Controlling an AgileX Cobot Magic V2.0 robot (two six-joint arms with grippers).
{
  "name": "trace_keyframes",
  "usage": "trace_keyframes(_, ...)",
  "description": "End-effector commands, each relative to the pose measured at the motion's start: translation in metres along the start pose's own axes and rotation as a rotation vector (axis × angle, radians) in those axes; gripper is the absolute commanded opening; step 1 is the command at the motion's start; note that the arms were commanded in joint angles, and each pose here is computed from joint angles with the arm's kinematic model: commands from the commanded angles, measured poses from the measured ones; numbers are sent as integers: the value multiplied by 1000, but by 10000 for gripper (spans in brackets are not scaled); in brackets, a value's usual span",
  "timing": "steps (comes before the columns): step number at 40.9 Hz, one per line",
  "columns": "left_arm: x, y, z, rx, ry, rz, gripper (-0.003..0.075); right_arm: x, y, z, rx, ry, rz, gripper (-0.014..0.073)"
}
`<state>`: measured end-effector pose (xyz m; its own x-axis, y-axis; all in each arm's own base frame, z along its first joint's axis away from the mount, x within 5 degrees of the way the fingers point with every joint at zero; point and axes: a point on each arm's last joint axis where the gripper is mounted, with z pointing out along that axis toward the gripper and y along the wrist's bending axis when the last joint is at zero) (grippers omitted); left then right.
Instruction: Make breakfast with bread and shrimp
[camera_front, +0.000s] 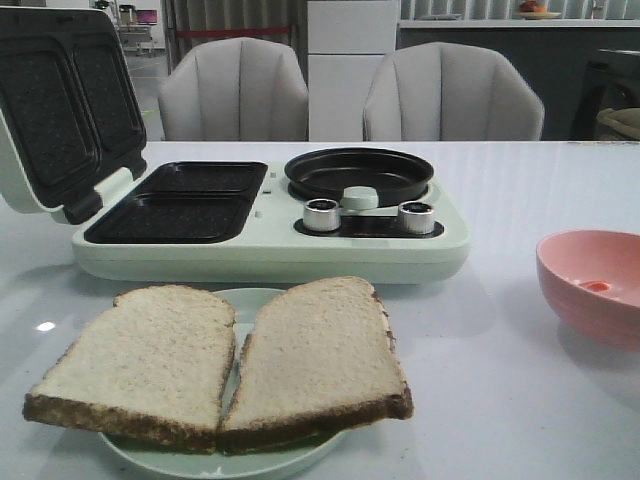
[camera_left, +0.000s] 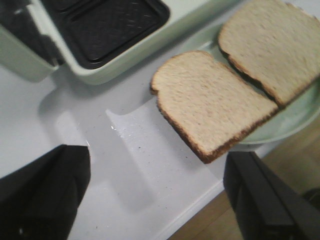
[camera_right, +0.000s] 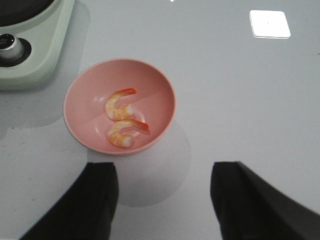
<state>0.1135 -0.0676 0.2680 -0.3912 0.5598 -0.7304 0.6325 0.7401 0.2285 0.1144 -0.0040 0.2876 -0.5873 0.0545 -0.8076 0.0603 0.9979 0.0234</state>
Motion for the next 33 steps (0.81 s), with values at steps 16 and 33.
trace_keyframes(16,-17,-48,67,94,129,760,580,-14,0,-4,-2,-96,4,517)
trace_keyframes(33,-10,-54,128,-26,220,831,580,-14,0,-4,-2,-96,4,517)
